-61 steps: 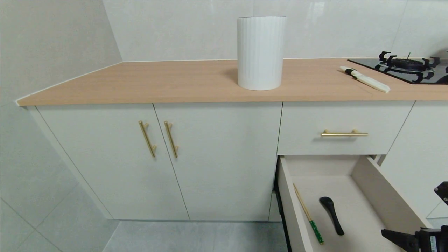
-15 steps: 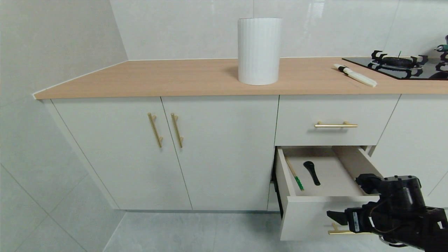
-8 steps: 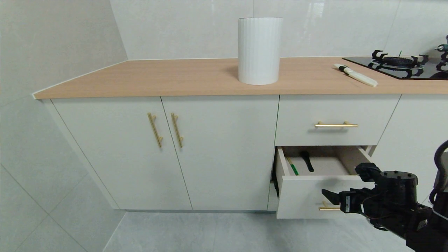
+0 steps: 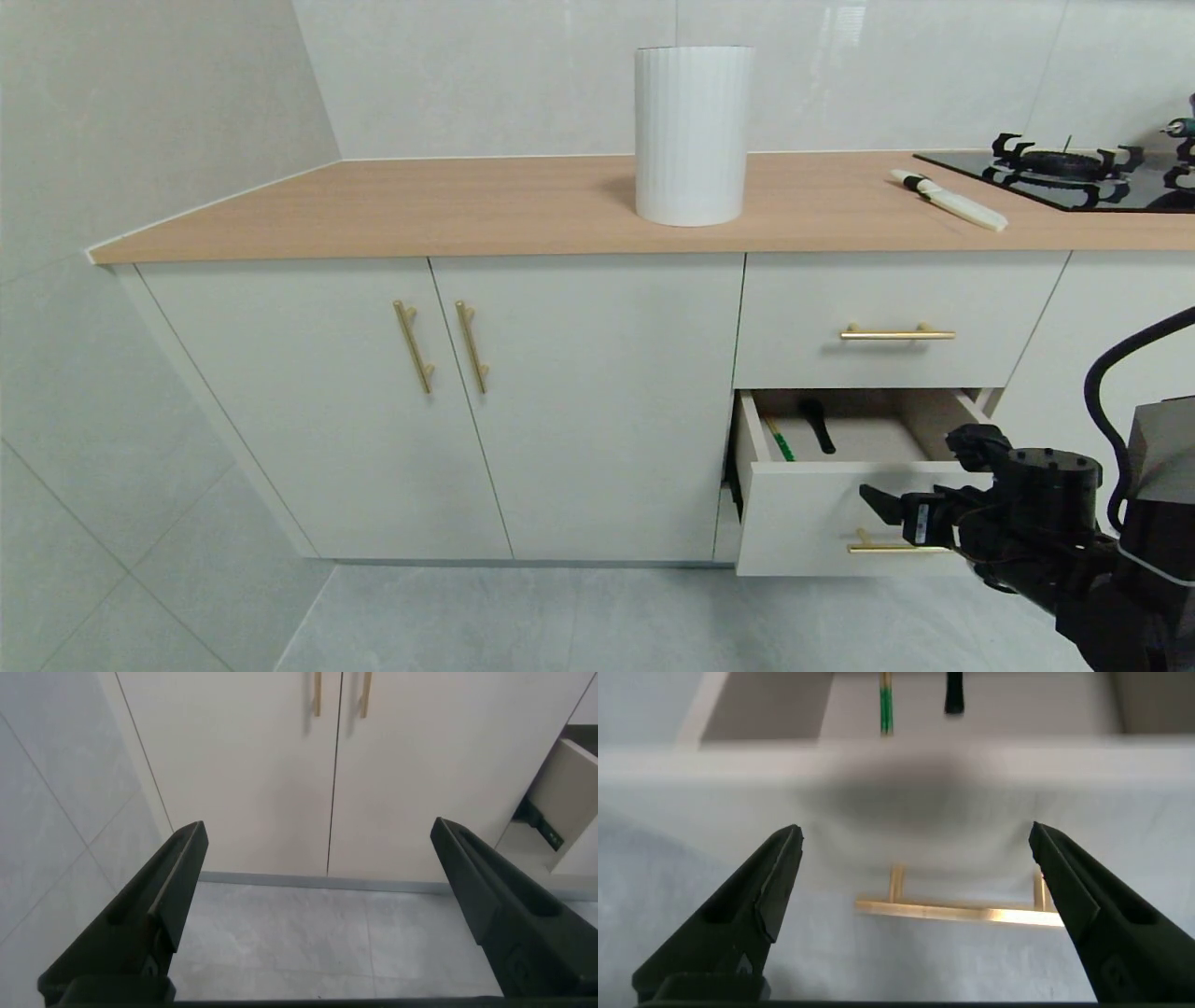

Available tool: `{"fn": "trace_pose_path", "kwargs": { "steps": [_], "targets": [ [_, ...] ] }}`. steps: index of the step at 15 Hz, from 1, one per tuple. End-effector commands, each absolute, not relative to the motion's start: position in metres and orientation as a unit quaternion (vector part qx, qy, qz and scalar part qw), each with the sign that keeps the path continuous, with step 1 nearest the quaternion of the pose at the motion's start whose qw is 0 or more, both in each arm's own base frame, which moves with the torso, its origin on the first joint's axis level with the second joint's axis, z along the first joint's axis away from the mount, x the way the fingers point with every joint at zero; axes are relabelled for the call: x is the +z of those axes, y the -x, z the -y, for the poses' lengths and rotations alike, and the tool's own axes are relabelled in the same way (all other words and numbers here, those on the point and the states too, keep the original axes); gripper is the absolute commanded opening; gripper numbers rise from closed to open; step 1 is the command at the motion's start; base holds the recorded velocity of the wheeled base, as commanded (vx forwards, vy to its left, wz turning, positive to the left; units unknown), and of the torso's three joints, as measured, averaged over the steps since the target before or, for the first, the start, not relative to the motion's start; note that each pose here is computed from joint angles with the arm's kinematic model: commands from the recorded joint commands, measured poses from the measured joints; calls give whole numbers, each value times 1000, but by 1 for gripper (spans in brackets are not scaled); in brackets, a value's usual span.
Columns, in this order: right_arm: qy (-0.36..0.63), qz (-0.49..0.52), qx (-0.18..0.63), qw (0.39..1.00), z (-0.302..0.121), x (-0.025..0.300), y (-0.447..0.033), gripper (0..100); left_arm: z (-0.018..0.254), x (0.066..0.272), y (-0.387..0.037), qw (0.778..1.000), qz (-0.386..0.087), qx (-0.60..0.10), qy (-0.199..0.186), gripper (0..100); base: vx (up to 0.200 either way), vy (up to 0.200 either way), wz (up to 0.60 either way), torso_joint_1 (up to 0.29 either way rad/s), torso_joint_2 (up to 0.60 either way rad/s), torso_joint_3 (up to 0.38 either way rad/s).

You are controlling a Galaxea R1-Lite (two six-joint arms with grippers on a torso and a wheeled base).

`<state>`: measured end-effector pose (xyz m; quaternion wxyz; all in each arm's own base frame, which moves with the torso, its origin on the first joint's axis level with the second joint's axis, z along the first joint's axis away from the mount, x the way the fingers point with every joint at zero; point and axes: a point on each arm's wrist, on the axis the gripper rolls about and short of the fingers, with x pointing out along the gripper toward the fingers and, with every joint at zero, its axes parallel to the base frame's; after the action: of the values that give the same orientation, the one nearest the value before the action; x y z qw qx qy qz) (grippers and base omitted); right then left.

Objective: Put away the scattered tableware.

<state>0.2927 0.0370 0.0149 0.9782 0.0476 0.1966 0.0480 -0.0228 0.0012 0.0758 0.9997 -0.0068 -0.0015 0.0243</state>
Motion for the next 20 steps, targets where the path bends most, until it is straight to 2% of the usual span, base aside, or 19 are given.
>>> {"fn": "trace_pose_path", "kwargs": {
  "steps": [1,10,20],
  "targets": [
    [-45,-193,44,979,-36,10,-302,100,-1,76,23,1000,2,25,7,100,0,0,0,0,0,0],
    [5,-163,14,987,-34,1,-333,100,-1,76,23,1000,2,25,7,100,0,0,0,0,0,0],
    [6,-118,-17,993,-34,2,-371,100,-1,76,23,1000,2,25,7,100,0,0,0,0,0,0]
  ]
}}
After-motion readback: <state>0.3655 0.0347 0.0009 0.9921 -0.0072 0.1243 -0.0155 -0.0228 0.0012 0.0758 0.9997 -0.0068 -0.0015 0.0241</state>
